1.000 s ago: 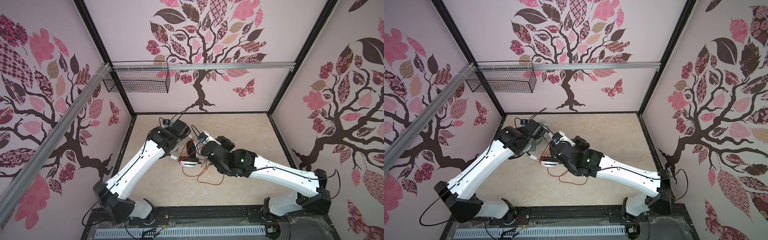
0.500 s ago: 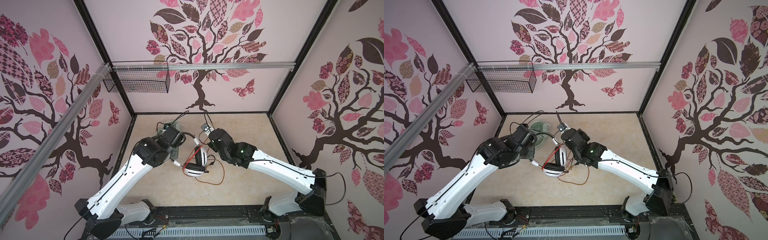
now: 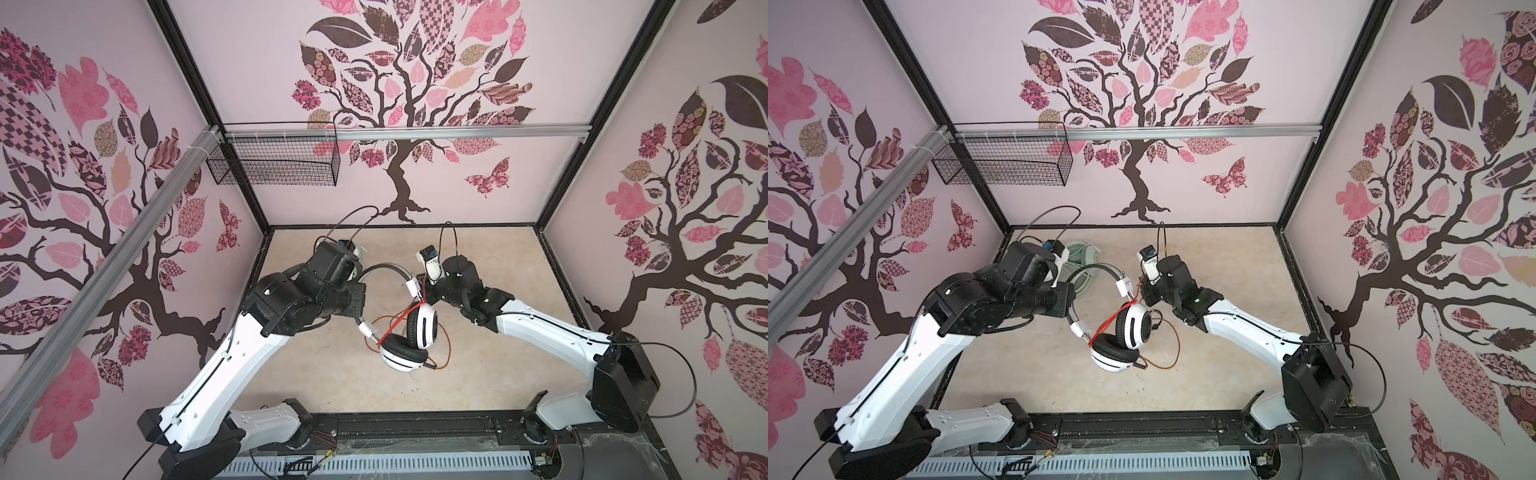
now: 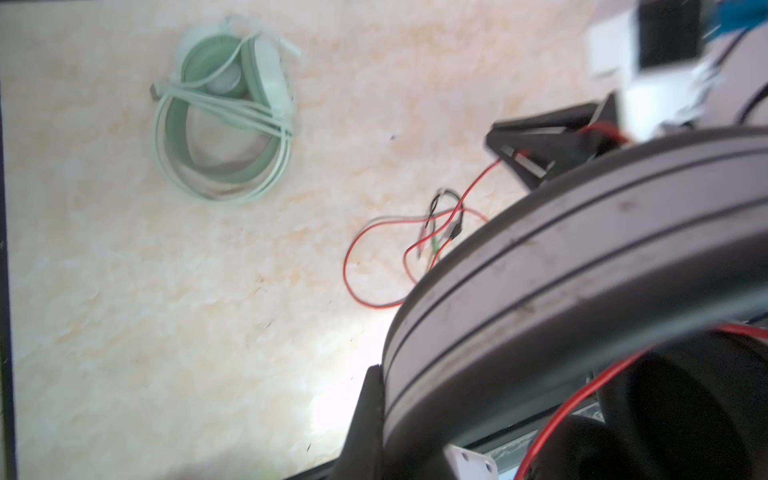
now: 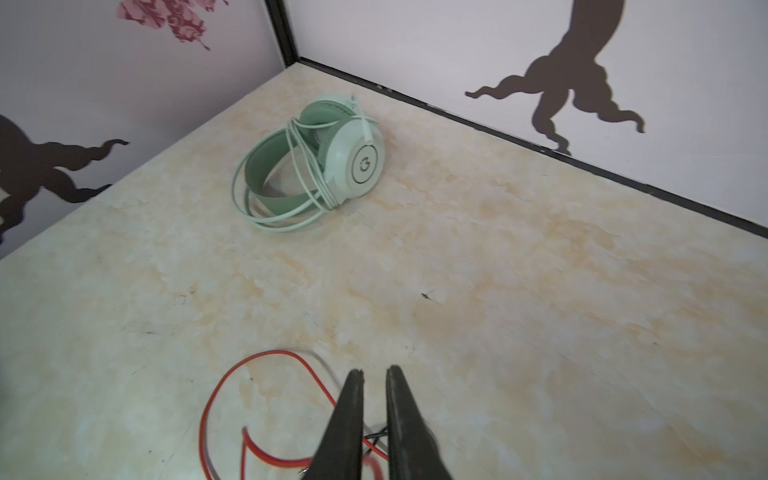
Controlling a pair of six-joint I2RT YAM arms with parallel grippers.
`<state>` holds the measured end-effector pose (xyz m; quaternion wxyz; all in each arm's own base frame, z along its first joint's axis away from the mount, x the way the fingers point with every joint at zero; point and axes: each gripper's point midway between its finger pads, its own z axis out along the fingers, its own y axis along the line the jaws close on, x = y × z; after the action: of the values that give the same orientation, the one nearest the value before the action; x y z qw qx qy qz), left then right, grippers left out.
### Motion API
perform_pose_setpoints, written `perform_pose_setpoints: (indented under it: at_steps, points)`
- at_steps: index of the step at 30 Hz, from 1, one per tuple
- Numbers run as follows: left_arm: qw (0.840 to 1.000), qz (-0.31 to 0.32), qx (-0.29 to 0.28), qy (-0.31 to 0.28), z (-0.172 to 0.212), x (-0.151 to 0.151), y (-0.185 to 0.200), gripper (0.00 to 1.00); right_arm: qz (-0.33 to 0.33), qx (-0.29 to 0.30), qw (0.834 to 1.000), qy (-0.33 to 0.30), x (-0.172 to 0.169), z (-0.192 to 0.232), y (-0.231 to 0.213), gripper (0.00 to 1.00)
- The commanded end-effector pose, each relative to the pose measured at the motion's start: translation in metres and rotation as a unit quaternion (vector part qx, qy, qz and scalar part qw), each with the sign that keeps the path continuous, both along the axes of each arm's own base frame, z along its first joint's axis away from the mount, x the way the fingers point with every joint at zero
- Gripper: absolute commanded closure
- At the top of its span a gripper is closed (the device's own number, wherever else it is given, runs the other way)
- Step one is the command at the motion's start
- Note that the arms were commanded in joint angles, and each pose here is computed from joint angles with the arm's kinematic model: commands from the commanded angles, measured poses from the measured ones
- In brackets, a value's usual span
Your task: Wrap the headphones
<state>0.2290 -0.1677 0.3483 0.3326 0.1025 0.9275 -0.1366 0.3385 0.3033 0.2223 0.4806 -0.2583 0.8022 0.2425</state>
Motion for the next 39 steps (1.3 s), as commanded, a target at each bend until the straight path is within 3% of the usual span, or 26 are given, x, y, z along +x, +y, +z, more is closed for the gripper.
perform_pose_setpoints:
  at_steps: [1,7,15,30,39]
  points:
    - [0.996,-0.015,-0.074,-0.046,0.053,0.007,-0.017,1.0,0.069,0.109,0.992,0.009,-0.011,0.023,0.033,0.82]
    - [0.99,0.013,-0.114,-0.08,0.099,0.021,-0.015,1.0,0.103,0.173,0.978,0.05,-0.017,0.013,0.05,0.82]
    - [0.978,0.106,-0.148,-0.106,0.125,0.054,0.015,1.0,0.109,0.21,0.967,0.096,-0.026,-0.013,0.053,0.83]
    - [0.967,0.169,-0.149,-0.115,0.13,0.08,0.036,1.0,0.106,0.229,0.951,0.181,-0.058,-0.075,0.039,0.82]
    - [0.966,0.179,-0.147,-0.112,0.127,0.087,0.04,1.0,0.112,0.21,0.948,0.213,-0.109,-0.095,0.022,0.84]
